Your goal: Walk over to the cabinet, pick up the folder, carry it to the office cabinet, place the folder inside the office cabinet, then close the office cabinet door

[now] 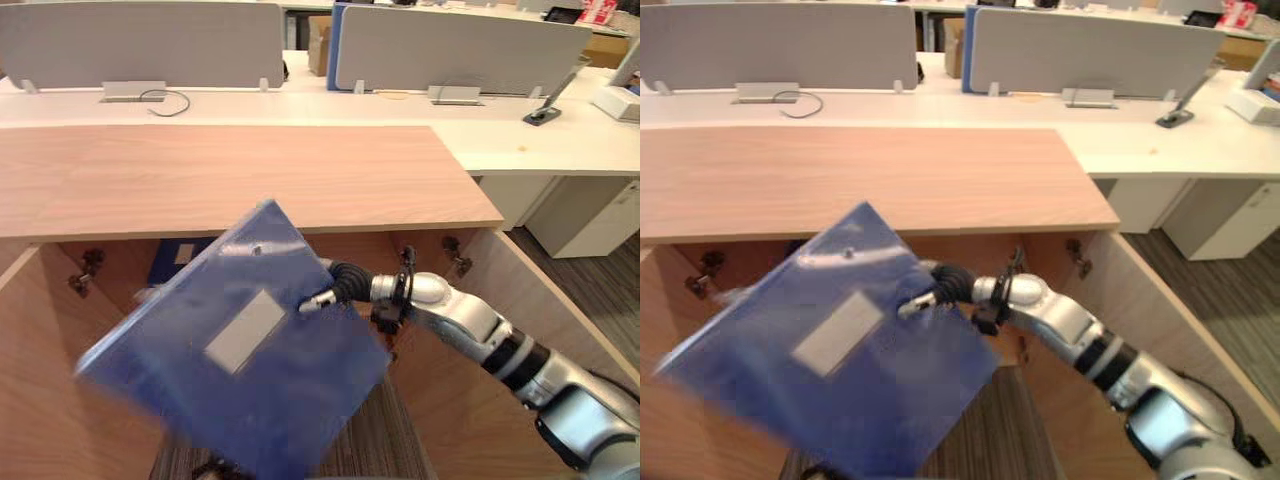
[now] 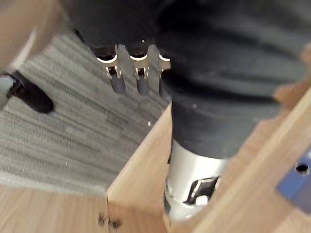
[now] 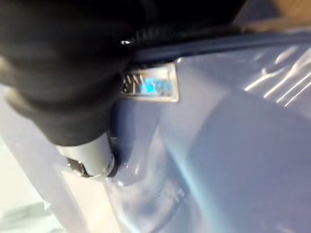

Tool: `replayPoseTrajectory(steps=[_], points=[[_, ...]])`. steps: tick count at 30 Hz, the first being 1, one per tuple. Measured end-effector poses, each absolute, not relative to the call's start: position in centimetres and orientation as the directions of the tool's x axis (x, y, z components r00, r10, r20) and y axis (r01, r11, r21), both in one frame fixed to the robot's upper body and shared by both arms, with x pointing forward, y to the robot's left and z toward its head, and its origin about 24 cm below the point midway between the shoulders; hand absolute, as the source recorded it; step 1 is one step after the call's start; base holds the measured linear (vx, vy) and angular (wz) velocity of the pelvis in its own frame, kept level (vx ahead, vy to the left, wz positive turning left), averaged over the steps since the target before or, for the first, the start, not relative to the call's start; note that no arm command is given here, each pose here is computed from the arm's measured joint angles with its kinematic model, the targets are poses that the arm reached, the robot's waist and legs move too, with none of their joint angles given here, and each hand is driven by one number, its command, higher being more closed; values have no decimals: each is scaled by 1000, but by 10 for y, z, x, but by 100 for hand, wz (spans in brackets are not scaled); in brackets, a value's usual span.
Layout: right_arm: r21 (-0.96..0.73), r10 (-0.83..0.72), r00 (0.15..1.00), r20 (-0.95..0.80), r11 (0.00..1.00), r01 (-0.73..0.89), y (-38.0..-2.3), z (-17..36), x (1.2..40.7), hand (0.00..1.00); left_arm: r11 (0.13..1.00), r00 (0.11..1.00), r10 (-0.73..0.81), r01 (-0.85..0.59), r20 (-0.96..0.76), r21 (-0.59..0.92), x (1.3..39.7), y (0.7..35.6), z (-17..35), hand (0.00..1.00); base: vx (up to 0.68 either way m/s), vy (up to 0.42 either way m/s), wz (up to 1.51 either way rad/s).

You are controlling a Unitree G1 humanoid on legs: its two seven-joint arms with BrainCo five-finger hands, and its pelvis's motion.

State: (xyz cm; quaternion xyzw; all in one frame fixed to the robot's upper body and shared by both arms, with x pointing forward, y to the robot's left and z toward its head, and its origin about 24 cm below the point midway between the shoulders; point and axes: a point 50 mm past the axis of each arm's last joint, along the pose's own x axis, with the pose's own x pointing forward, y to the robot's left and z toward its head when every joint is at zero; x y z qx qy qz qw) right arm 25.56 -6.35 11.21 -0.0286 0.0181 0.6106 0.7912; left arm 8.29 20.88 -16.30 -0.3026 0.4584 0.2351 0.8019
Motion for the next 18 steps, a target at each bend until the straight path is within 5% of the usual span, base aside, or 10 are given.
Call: replayPoseTrajectory(steps=[4, 8, 18], points=[[105, 920, 354, -169, 374, -922, -88, 58, 242, 100, 615, 409, 153, -752, -900, -237, 56, 216, -166, 0, 28, 33, 19], [62, 854, 450, -262, 480, -875, -110, 35, 246, 100, 573, 387, 174, -787, -905, -227, 51, 217, -167, 0, -14, 57, 7], [-207, 667, 508, -545, 480, -852, -137, -16, 247, 100, 564, 391, 161, -790, -906, -241, 54, 209, -168, 0, 31, 54, -4]])
